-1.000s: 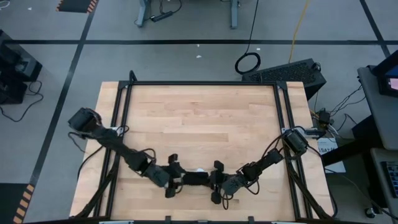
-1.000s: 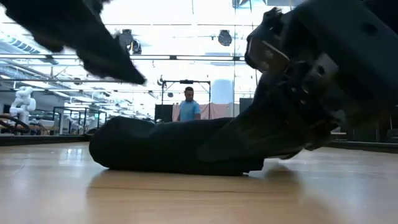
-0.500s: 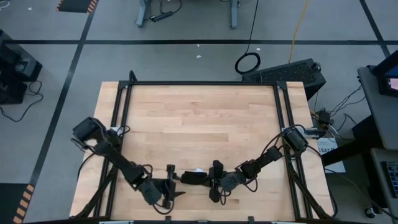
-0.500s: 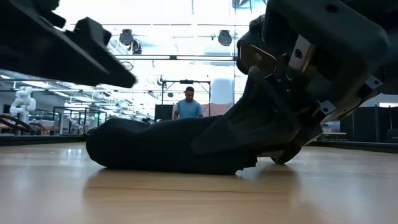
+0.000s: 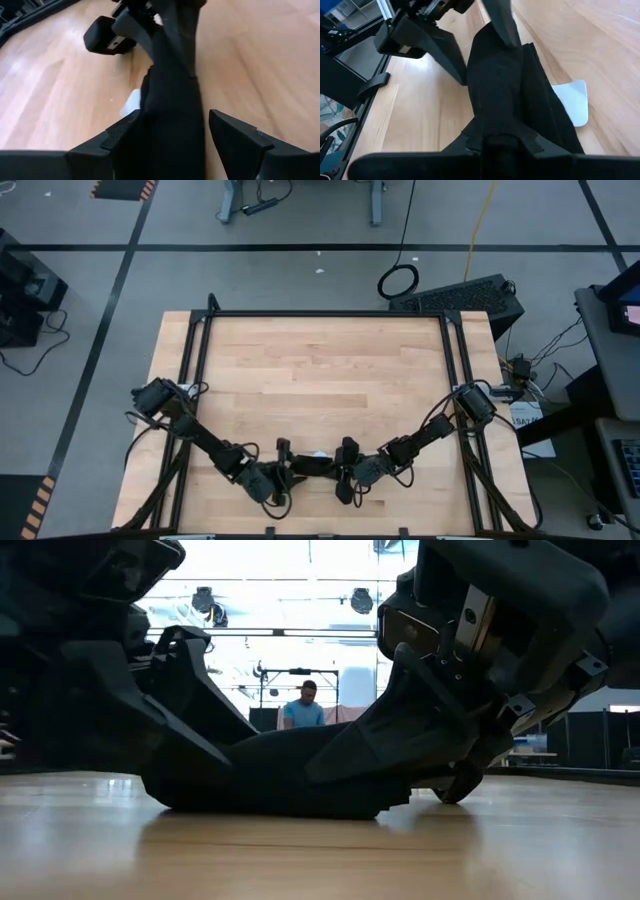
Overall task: Roll napkin
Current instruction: Roll the black napkin
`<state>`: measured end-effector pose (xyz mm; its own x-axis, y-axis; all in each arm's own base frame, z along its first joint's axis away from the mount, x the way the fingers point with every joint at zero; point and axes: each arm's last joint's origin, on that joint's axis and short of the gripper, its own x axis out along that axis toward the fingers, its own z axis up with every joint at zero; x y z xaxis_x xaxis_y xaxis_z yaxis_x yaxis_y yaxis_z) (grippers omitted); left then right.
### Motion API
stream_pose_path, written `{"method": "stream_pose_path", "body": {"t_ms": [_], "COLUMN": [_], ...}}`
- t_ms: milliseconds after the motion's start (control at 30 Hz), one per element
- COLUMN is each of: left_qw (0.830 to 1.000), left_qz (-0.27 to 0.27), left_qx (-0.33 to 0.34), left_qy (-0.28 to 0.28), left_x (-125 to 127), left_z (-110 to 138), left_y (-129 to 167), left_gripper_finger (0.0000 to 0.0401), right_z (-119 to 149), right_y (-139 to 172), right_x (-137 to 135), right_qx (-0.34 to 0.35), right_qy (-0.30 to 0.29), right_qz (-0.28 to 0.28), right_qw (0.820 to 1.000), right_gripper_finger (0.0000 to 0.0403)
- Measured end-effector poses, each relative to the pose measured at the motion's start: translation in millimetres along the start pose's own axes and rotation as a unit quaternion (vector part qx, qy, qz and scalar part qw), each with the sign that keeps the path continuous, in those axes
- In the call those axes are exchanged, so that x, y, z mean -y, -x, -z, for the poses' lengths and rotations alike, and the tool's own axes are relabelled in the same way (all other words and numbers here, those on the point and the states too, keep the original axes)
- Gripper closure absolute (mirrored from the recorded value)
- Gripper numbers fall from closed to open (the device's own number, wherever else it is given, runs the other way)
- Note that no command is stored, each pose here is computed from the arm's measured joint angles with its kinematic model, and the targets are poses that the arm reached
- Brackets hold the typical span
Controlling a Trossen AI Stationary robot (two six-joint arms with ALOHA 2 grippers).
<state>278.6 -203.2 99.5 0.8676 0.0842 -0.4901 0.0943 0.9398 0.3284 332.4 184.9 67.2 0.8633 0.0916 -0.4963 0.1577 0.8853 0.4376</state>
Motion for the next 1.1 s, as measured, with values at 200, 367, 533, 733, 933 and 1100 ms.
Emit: {"method": "stream_pose_path", "body": {"t_ms": [200, 367, 533, 733, 933, 1100], "left_qw": [1.0, 0.998, 0.996, 0.989, 0.982, 0.971], "left_qz": [0.016, 0.027, 0.059, 0.104, 0.124, 0.159], "left_qx": [-0.007, -0.03, -0.041, -0.048, -0.058, -0.071], "left_qy": [0.006, 0.049, 0.059, 0.09, 0.129, 0.166], "left_x": [-6, -16, -23, -28, -33, -41], "left_z": [0, 3, 4, 3, 3, 4], "left_y": [-5, -13, -18, -22, -26, -31], "left_gripper_finger": [0.017, 0.0228, 0.0316, 0.0357, 0.0336, 0.0339], "right_z": [0, 0, 1, -2, -15, -26], "right_y": [0, 0, 0, 9, 32, 58], "right_x": [0, 0, -1, -8, -15, -26], "right_qx": [-0.001, -0.001, -0.003, -0.006, -0.034, -0.051], "right_qy": [0.0, 0.001, 0.022, 0.124, 0.202, 0.228], "right_qz": [-0.001, -0.002, -0.006, 0.001, 0.049, 0.061], "right_qw": [1.0, 1.0, 1.0, 0.992, 0.977, 0.971], "right_gripper_finger": [0.0364, 0.0364, 0.0359, 0.0282, 0.0171, 0.0114]}}
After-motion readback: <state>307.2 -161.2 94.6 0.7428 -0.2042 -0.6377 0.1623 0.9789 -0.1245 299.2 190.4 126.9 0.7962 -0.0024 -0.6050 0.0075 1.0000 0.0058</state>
